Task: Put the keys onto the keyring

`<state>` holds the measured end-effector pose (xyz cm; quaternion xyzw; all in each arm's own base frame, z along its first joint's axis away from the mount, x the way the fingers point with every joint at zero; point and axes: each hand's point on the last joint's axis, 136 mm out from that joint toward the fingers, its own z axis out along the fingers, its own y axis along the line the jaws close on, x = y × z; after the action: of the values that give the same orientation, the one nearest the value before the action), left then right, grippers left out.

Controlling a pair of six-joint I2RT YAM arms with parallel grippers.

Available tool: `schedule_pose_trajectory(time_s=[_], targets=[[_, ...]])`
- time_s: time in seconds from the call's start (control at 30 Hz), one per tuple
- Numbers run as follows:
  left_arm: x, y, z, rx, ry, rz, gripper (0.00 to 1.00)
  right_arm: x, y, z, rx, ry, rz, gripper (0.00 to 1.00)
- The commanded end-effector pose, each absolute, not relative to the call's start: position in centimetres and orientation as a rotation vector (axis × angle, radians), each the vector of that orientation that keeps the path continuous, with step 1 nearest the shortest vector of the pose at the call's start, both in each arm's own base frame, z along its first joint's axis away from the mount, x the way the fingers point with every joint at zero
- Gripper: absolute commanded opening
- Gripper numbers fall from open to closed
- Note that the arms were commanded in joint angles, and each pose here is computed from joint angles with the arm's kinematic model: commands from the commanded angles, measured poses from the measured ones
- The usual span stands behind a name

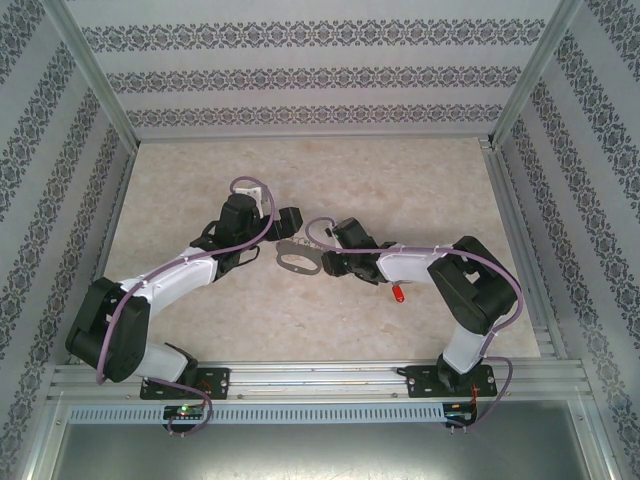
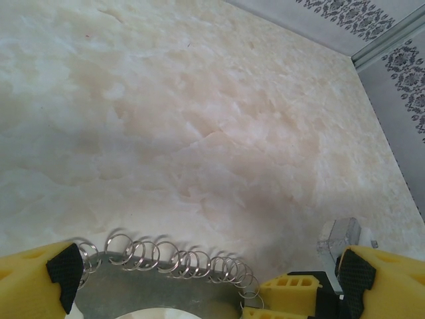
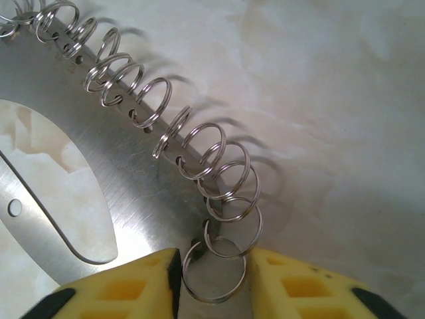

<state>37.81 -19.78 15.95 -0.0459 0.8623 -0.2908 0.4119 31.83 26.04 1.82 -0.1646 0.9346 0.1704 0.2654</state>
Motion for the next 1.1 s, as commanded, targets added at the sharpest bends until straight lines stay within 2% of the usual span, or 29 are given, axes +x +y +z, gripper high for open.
schedule_pose_trajectory(time_s=[0.0, 0.27, 0.4, 0.47, 0.77, 1.07], targets=[[38.4, -20.6, 17.2, -0.094, 2.115, -0.769, 1.00, 31.4, 25.8, 1.7, -0.469, 2.545, 0.411, 0.26], [38.4, -20.7, 17.0, -0.092, 2.117, -0.772, 1.00, 31.3, 26.5, 2.5, -0.491, 2.527, 0.446, 0.26], [38.4, -20.7, 17.0, -0.091, 2.118, -0.775, 1.00, 31.1, 27.2, 3.5, -0.485, 2.516, 0.510, 0.40], [38.4, -20.7, 17.0, -0.088, 2.119, -0.771, 1.00, 31.0, 27.5, 4.3, -0.477, 2.503, 0.541, 0.44], [38.3, -20.7, 17.2, -0.084, 2.113, -0.775, 1.00, 31.4, 26.6, 6.1, -0.451, 2.469, 0.536, 0.49], [38.2, -20.8, 17.6, -0.079, 2.106, -0.785, 1.00, 31.6, 26.2, 3.8, -0.441, 2.519, 0.511, 0.55]])
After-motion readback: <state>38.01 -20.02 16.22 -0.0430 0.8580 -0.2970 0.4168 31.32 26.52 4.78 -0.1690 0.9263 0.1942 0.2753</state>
